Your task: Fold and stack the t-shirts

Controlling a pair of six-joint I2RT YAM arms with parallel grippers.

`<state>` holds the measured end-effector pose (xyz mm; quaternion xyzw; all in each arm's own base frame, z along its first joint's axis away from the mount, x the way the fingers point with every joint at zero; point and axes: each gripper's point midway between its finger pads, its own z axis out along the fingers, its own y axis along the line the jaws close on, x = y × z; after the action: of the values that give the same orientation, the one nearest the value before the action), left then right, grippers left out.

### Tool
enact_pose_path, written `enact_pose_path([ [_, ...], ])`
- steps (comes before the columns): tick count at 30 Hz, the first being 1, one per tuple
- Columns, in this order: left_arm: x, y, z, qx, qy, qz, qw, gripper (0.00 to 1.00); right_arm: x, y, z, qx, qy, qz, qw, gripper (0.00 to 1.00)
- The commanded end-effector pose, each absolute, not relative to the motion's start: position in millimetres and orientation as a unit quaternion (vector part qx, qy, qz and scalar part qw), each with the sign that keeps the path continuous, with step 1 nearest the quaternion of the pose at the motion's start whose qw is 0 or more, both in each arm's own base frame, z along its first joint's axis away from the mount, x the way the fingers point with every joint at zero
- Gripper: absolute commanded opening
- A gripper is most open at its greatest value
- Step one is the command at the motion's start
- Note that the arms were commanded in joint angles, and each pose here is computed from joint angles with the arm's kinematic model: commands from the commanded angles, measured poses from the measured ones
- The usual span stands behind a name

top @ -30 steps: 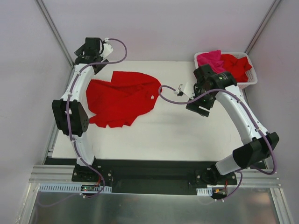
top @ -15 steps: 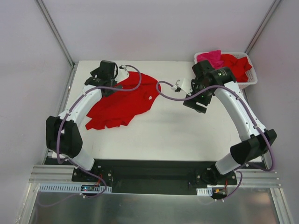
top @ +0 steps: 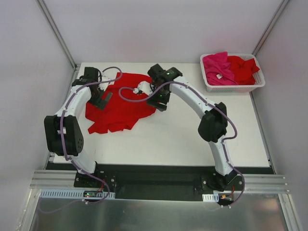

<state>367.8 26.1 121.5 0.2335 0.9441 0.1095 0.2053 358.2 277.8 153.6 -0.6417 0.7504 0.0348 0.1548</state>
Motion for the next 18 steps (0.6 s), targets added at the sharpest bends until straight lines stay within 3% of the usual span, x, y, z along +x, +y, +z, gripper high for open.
enact_pose_path([
  [1, 366.2, 41.1, 126.8, 0.185, 0.958, 0.077, 0.207, 0.99, 346.8, 330.2, 153.7, -0.63, 0.75, 0.092, 0.18, 0.65],
  [3, 368.7, 59.0, 129.3, 0.165, 0.961, 0.081, 0.206, 0.99, 340.3, 345.5, 141.7, -0.635, 0.746, 0.105, 0.171, 0.58],
  [6, 373.9, 73.2, 134.3, 0.145, 0.964, 0.077, 0.21, 0.99, 336.7, 358.6, 130.0, -0.64, 0.739, 0.11, 0.179, 0.56],
  [18, 377.2, 66.9, 165.5, 0.135, 0.958, 0.057, 0.246, 0.99, 365.5, 381.1, 81.5, -0.639, 0.735, 0.076, 0.214, 0.55],
])
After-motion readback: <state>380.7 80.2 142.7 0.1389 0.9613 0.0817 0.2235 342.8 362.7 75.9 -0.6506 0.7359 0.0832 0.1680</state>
